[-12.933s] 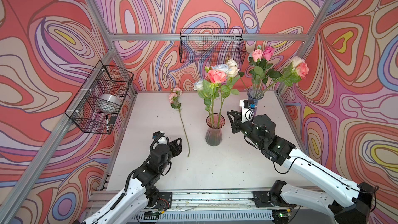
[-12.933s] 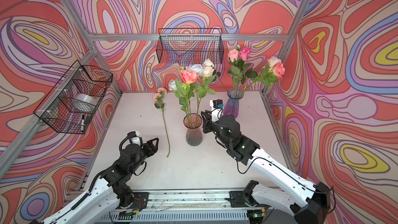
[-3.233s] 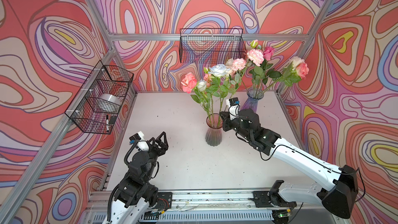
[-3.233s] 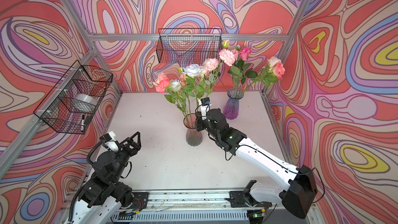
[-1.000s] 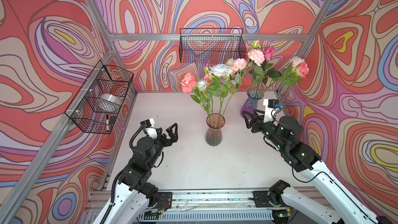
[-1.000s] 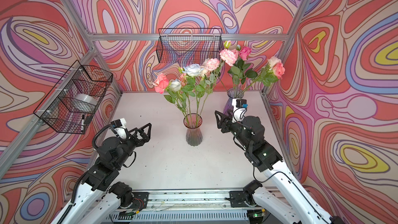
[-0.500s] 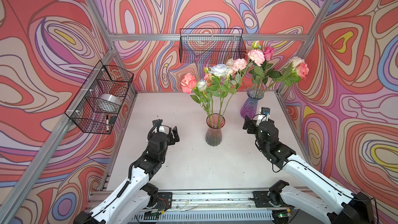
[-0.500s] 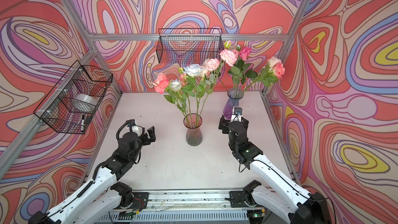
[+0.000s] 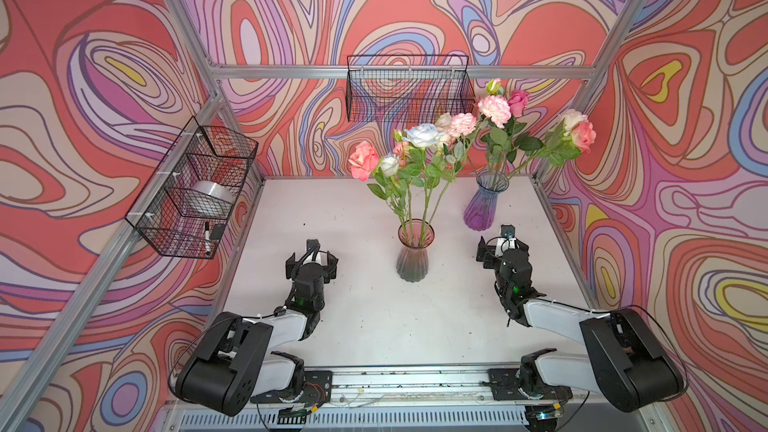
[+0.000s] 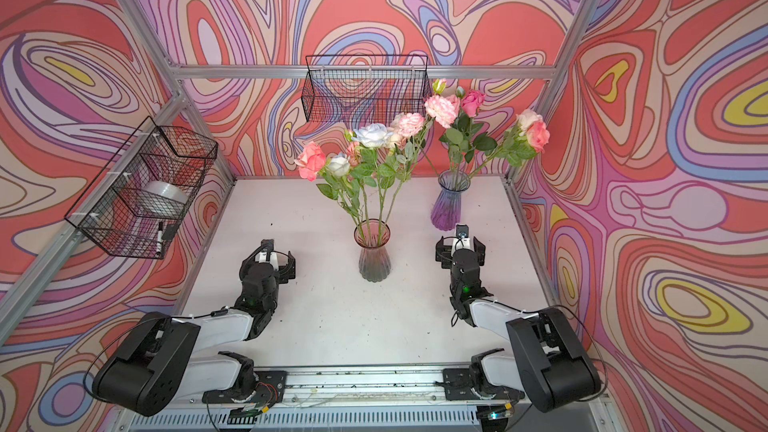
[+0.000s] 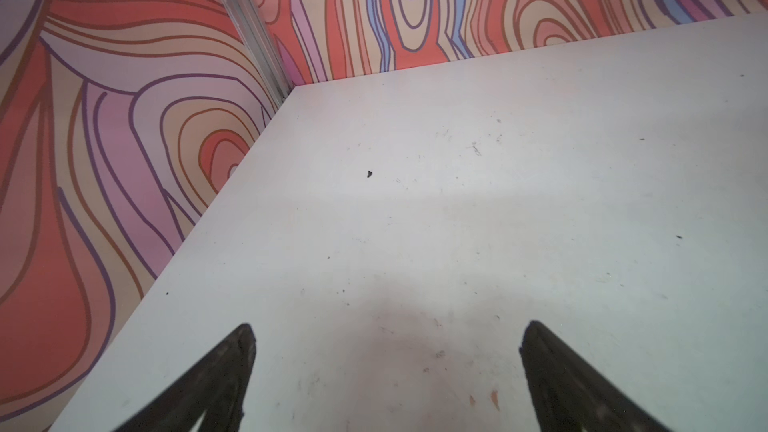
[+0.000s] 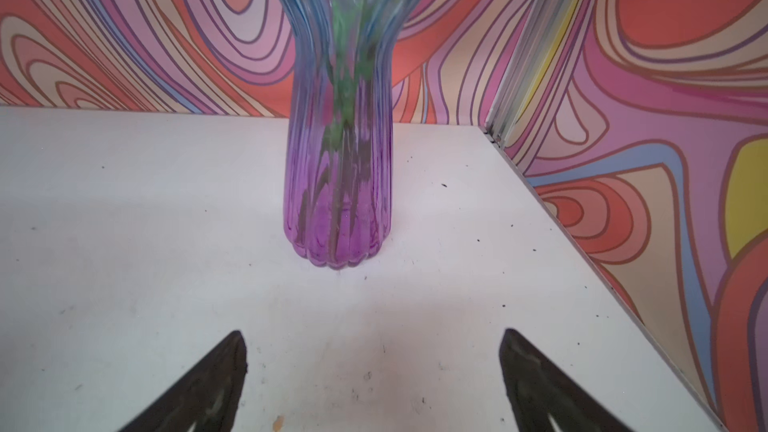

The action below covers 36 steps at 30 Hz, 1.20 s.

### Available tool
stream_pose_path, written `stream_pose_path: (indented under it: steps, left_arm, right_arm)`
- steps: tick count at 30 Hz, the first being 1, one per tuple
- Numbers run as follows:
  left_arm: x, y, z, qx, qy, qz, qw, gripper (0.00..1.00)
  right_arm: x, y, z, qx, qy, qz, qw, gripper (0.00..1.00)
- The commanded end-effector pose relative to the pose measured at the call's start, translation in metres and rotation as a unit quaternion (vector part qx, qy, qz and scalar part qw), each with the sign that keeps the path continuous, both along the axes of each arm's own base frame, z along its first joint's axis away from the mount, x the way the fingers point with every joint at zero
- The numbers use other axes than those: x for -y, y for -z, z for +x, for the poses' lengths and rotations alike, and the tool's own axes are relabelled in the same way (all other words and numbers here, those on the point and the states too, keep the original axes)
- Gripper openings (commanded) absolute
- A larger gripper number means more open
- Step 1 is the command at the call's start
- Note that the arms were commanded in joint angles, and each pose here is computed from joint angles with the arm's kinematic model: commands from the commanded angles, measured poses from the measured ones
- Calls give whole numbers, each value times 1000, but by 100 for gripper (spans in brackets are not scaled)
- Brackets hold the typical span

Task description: Arrange the flowers into the vase

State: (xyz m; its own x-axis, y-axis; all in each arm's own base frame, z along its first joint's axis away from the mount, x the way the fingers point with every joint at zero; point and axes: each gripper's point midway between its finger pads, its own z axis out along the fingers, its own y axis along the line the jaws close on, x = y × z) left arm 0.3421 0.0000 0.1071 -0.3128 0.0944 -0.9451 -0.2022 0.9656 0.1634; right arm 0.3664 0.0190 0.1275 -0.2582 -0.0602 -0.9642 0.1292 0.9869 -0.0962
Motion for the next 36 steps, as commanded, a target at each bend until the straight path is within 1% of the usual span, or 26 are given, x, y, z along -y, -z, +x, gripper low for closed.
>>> stream_pose_path:
  steps: [1,3,5,7,8,11,15,17,19,20,21,22,23,25,26,27,28,36]
  left_arm:
    - [-5,-16,17,12,17,-51,998,100]
    - [-9,-14,21,5,18,-61,998,100]
    - [-6,-13,26,-1,35,-57,998,100]
    - [-3,-11,27,-6,46,-54,997,100]
    - [-4,-12,26,-2,42,-55,998,100]
    - [-7,-15,23,24,47,-51,997,100]
    - [-17,0,20,85,34,-59,994,100]
    - [-17,8,21,35,30,-64,997,100]
    - [-14,7,30,27,40,-62,997,100]
    - [-12,7,36,36,48,-56,997,100]
    - [-11,9,38,30,49,-56,997,100]
    - [-12,16,39,-1,43,-61,997,100]
    - [-13,18,42,-19,38,-63,997,100]
    - [-9,18,52,-22,54,-55,997,100]
    - [-9,20,49,-33,52,-61,996,100]
    - [-7,20,49,-36,56,-62,996,100]
    - [-6,18,51,-25,60,-59,996,100]
    - [-6,19,50,-27,61,-59,996,100]
  right_arm:
    - [-6,-9,5,42,-28,24,998,98]
    - [-2,-11,11,53,-21,27,998,98]
    - [4,-13,15,67,-14,29,997,98]
    - [5,-11,18,66,-17,21,997,98]
    - [6,-10,19,64,-17,21,998,99]
    - [12,-10,20,65,-14,27,997,98]
    - [11,0,27,76,-26,19,997,98]
    - [12,9,25,84,-25,18,996,98]
    - [21,9,23,101,-1,18,995,98]
    - [21,16,25,77,-2,26,997,98]
    - [21,18,30,66,-5,29,997,98]
    - [23,19,37,60,-1,28,998,98]
    - [24,23,41,45,5,30,999,98]
    - [32,30,51,17,21,36,999,98]
    - [35,33,57,2,30,41,999,98]
    - [37,33,59,0,21,54,998,98]
    - [41,34,59,-4,22,63,998,98]
    - [43,32,59,0,24,59,998,98]
